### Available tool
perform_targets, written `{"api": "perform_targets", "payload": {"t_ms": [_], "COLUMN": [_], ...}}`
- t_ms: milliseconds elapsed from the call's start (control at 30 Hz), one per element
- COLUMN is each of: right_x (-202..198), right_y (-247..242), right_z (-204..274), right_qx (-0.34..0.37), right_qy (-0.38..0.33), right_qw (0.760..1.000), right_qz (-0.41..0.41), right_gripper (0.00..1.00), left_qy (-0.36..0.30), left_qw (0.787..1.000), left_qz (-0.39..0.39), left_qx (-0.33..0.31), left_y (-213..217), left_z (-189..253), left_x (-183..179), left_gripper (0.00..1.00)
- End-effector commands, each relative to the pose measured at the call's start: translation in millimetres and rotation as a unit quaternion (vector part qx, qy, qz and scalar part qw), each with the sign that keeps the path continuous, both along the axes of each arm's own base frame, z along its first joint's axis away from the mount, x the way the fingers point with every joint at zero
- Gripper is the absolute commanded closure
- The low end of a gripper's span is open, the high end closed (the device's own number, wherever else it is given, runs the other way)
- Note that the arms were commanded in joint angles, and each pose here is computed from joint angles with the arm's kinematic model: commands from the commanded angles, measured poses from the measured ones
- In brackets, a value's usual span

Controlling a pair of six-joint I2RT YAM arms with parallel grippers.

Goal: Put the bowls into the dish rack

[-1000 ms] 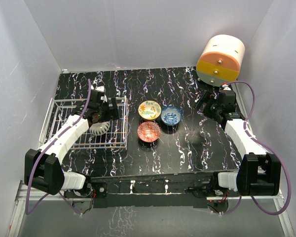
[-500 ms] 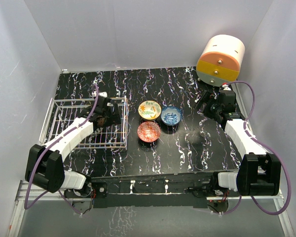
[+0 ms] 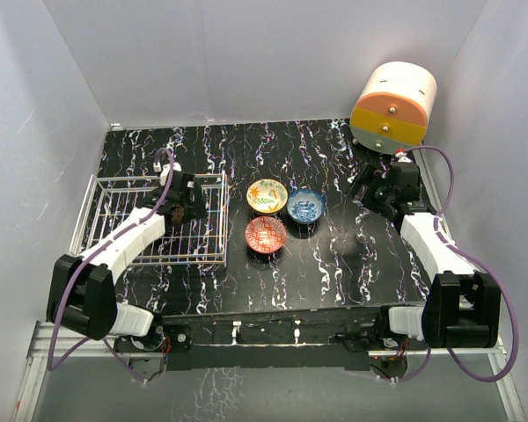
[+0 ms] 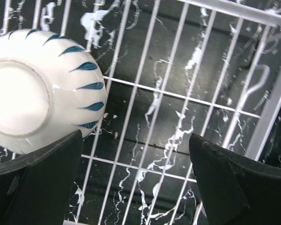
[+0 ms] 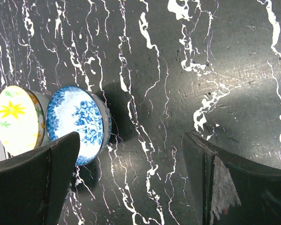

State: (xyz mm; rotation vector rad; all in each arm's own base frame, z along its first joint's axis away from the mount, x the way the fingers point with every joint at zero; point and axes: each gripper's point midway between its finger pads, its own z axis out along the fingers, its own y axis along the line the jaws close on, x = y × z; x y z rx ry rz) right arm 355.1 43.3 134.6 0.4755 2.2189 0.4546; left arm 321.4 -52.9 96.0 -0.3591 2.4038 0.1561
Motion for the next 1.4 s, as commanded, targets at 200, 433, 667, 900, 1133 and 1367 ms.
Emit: {"api": "perform_targets", "payload": {"t_ms": [200,433,667,900,1133,1367], "right_x": [9.7,8.8,8.4,6.6,6.6,7.8], "right_y": [0.2,1.1,3.2,1.1,2.7,3.5], "right_z": [19.6,15.4,13.5,14.9,10.1,11.1], "right_qx": [-0.003,-0.003,0.004,-0.002,0.002,0.003], "right_qy": [-0.039,-0.032,-0.03,-0.029,-0.022,-0.023], "right_qw": [0.999,0.999,0.999,1.0,1.0,1.0], "right_qz": [0.007,0.011,0.012,0.01,0.012,0.015], "right_gripper": [0.07,0.07,0.07,0.07,0.07,0.1], "left_qy": [-0.011,-0.035,-0.053,-0.035,-0.057,-0.086], "left_qw": [0.992,0.983,0.977,0.979,0.974,0.963], "left_qz": [0.122,0.178,0.205,0.201,0.217,0.255], "left_qx": [0.01,-0.013,0.003,-0.017,-0.025,-0.003], "left_y": [61.9,81.9,99.0,96.7,102.9,127.9], "left_z": [-1.8,5.9,21.3,1.7,-2.5,11.4], "left_x": [-5.7,-9.9,-8.7,6.0,11.2,18.4], "left_gripper": [0.05,0.06,0.05,0.05,0.05,0.05]}}
